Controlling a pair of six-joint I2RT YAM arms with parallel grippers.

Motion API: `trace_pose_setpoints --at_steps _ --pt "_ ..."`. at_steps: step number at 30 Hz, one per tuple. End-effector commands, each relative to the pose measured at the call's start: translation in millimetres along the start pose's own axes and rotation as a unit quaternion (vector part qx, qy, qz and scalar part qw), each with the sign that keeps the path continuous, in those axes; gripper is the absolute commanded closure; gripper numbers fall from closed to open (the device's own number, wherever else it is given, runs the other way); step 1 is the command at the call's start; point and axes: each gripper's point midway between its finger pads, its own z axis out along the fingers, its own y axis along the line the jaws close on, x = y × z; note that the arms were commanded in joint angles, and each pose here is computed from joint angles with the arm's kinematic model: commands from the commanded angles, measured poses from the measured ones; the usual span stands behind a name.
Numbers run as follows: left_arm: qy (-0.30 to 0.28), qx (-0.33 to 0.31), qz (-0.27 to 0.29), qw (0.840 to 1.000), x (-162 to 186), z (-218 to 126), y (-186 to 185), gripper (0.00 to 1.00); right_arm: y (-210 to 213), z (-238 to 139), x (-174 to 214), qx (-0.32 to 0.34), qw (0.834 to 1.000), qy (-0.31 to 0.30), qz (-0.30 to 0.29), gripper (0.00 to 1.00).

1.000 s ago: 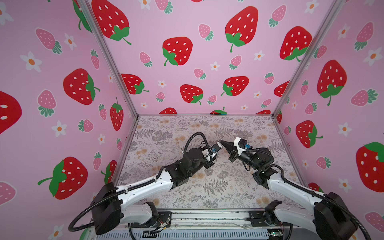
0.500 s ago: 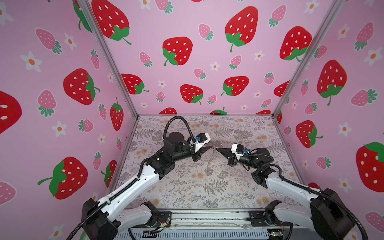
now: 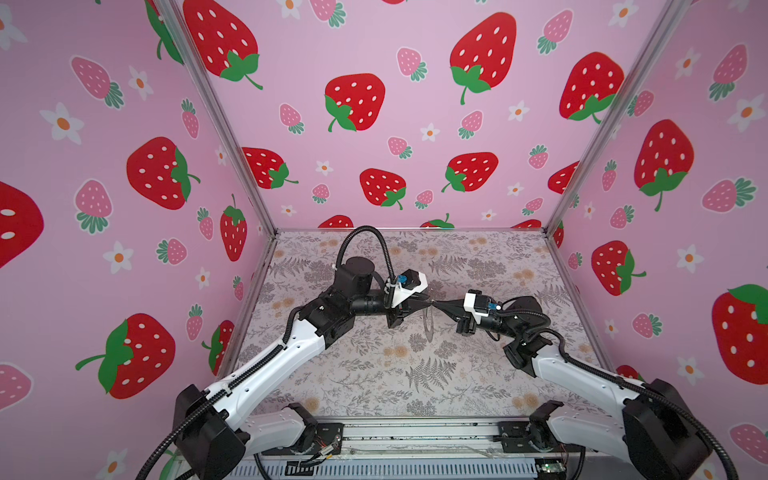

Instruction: Put the keys on the keyring

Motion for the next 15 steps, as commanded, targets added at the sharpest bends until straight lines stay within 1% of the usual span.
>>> trace_pose_setpoints --at_steps 1,7,9,10,12,13,14,15 --pt "-0.015 0.009 0.023 1.0 -17.6 -4.7 0.9 0.83 6.4 -2.2 -17.3 -0.018 0.999 -0.024 -0.04 1.0" --pt "-0.02 0.023 0.022 0.999 -20.0 -1.8 -1.0 0.89 9.7 -2.6 -14.3 -0.026 0.998 -0.018 -0.052 1.0" --pt "-0.02 0.032 0.02 0.999 -19.1 -0.2 -3.2 0.93 8.7 -1.8 -15.6 -0.026 0.998 -0.019 -0.054 1.0" --pt "-0.02 0.035 0.02 0.999 -19.5 0.3 -3.4 0.98 7.9 -1.6 -15.8 -0.025 0.998 -0.019 -0.055 1.0" --pt "-0.021 0.041 0.02 0.999 -19.4 1.0 -4.7 1.0 5.3 -0.8 -15.0 -0.019 0.998 -0.016 -0.055 1.0" --pt "-0.02 0.042 0.019 0.999 -19.6 1.5 -4.8 1.0 3.2 -0.3 -13.3 -0.015 0.998 -0.011 -0.053 0.98" --pt "-0.018 0.04 0.016 0.999 -20.4 1.1 -3.9 1.0 0.6 0.2 -12.4 -0.008 0.998 -0.008 -0.054 0.94" --pt "-0.009 0.033 0.01 0.999 -18.8 1.8 -0.4 1.0 -3.2 0.4 -8.6 0.001 0.999 0.002 -0.053 0.86"
